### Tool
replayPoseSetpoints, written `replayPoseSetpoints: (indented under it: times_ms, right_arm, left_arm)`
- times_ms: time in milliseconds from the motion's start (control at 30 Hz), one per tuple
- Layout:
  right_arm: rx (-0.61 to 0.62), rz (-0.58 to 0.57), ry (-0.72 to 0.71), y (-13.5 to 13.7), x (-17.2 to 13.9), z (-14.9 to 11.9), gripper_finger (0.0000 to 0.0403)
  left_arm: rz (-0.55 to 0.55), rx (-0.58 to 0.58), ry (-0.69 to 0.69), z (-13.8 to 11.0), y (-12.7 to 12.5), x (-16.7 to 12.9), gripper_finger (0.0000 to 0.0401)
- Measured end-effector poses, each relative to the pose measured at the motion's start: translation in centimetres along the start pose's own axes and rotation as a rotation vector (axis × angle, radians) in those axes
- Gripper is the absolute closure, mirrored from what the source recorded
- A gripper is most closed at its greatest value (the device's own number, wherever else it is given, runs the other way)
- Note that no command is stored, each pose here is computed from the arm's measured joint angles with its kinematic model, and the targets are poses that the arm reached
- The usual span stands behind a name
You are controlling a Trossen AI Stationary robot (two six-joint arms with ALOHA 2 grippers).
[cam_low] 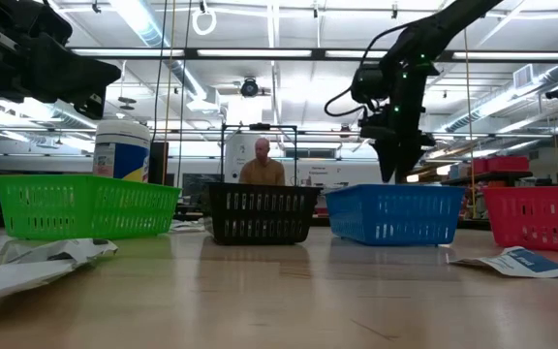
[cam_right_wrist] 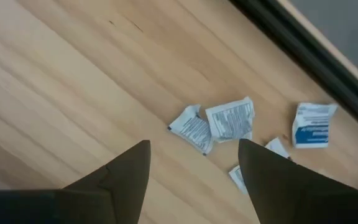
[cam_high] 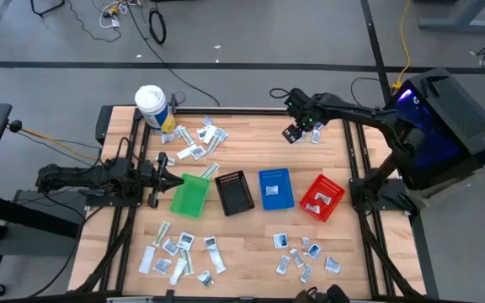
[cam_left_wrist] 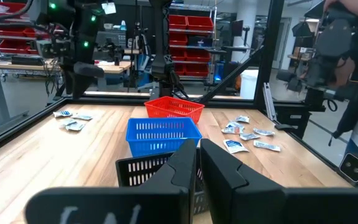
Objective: Pick & Place First Aid Supplies
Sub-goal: Put the alcohol pad into the blue basket
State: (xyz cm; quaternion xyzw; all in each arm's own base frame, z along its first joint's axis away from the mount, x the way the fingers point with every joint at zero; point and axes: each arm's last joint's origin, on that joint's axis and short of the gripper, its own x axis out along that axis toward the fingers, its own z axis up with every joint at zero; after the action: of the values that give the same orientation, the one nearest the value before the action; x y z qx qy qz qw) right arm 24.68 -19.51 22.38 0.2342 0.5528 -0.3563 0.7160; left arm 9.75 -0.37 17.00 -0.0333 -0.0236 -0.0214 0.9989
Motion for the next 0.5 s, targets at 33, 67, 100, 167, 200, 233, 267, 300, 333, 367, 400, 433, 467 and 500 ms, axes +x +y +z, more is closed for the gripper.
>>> replayPoseSetpoints:
  times_ms: [33, 67, 100, 167, 200, 233, 267, 300, 333, 367, 400, 433, 467, 500]
  right_arm:
    - [0.011, -0.001, 0.008, 0.0, 0.3, 0.0, 0.0158]
    - [0.029, -0.005, 0.015, 0.1, 0.5, 0.0, 0.0158]
    - [0.049, -0.011, 0.020, 0.1, 0.7, 0.1, 0.0158]
    - [0.088, -0.015, 0.030, 0.0, 1.1, 0.1, 0.0158]
    - [0.102, -0.017, 0.036, 0.0, 1.3, 0.2, 0.0158]
    - [0.116, -0.020, 0.042, 0.0, 1.5, 0.2, 0.0158]
    - [0.128, -0.022, 0.046, -0.1, 1.7, 0.2, 0.0158]
    - [0.145, -0.023, 0.049, -0.1, 1.8, 0.2, 0.0158]
    - [0.163, -0.026, 0.052, -0.2, 1.9, 0.2, 0.0158]
    - [0.181, -0.028, 0.056, -0.3, 1.9, 0.2, 0.0158]
    - [0.203, -0.036, 0.054, -0.4, 1.9, 0.2, 0.0158]
    - [0.225, -0.048, 0.048, -0.4, 1.9, 0.2, 0.0158]
    - [0.244, -0.054, 0.047, -0.4, 1.9, 0.2, 0.0158]
    - [0.258, -0.054, 0.047, -0.4, 1.9, 0.2, 0.0156]
  left_arm:
    - [0.000, 0.000, 0.000, 0.0, 0.0, 0.0, 0.0369]
    - [0.000, 0.000, 0.000, 0.0, 0.0, 0.0, 0.0369]
    - [0.000, 0.000, 0.000, 0.0, 0.0, 0.0, 0.0369]
    - [0.000, 0.000, 0.000, 0.0, 0.0, 0.0, 0.0369]
    - [0.000, 0.000, 0.000, 0.0, 0.0, 0.0, 0.0369]
    - [0.000, 0.000, 0.000, 0.0, 0.0, 0.0, 0.0369]
    - [0.000, 0.000, 0.000, 0.0, 0.0, 0.0, 0.0369]
    - [0.000, 0.000, 0.000, 0.0, 0.0, 0.0, 0.0369]
    - [0.000, 0.000, 0.000, 0.0, 0.0, 0.0, 0.0369]
    - [0.000, 0.000, 0.000, 0.0, 0.0, 0.0, 0.0369]
    - [0.000, 0.000, 0.000, 0.0, 0.0, 0.0, 0.0369]
    - [0.000, 0.000, 0.000, 0.0, 0.0, 0.0, 0.0369]
    - [0.000, 0.000, 0.000, 0.0, 0.0, 0.0, 0.0369]
    - [0.000, 0.000, 0.000, 0.0, 0.0, 0.0, 0.0369]
